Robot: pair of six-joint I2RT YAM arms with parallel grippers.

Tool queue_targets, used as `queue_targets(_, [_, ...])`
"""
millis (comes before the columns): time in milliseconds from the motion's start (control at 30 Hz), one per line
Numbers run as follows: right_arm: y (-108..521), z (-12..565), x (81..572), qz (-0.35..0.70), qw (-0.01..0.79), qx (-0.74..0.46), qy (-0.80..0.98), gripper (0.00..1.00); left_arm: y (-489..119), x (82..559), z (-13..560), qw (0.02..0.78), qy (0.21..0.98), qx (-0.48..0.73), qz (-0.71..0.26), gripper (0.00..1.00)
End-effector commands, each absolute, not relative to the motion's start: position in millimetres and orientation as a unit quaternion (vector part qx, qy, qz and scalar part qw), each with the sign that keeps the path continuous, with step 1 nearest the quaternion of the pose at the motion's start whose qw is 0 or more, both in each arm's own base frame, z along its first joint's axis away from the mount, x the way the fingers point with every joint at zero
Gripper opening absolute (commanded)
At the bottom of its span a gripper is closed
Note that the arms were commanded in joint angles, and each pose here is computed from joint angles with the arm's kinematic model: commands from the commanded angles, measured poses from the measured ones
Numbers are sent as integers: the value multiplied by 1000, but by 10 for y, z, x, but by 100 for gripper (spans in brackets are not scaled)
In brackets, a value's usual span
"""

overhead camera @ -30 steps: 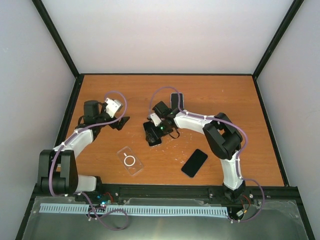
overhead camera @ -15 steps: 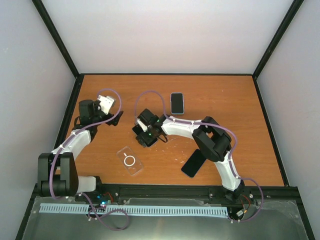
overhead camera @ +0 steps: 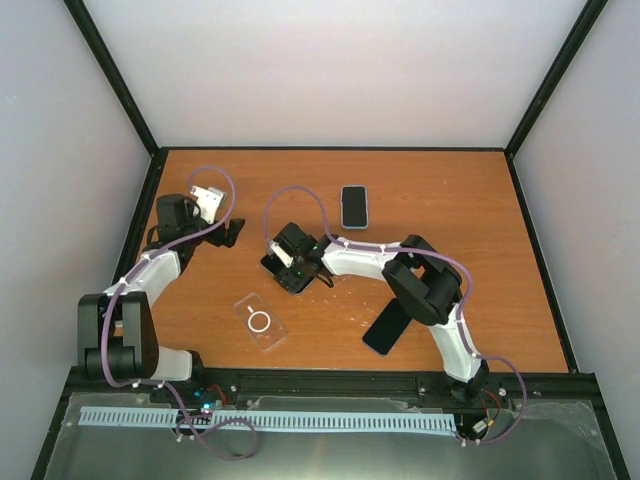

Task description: Put the phone into the phone case

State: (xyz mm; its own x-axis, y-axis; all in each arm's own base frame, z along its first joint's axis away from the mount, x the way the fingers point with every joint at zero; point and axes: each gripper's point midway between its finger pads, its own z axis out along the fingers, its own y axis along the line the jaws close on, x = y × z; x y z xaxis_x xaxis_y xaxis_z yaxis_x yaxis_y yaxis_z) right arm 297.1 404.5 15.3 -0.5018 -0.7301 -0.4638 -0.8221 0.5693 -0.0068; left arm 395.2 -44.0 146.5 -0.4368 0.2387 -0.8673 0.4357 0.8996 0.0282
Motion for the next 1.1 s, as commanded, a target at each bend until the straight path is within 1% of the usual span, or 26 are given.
queue_targets(0, [3689,-142,2841,46,165,-498,850,68,-570,3971,1577,479,841,197,-158,100])
queue_targets(233, [3837,277,3035,46,244,-528,812,61,-814,3876,1567,439,837,216,-246,100])
queue_targets(467, [3984,769,3117,71,324,-538,775,59,-1086,3664,1563,383,820,228,-358,99])
queue_targets(633, [4019,1071,3114,85,374,-545,745,56,-1230,3523,1594,351,800,227,-431,96])
queue_targets(900, [3975,1389,3080,88,428,-552,710,55,-1292,3471,1514,314,789,213,-483,91])
queue_targets(1067, [3946,1513,3083,85,447,-547,703,55,-1348,3399,1541,297,770,215,-522,84])
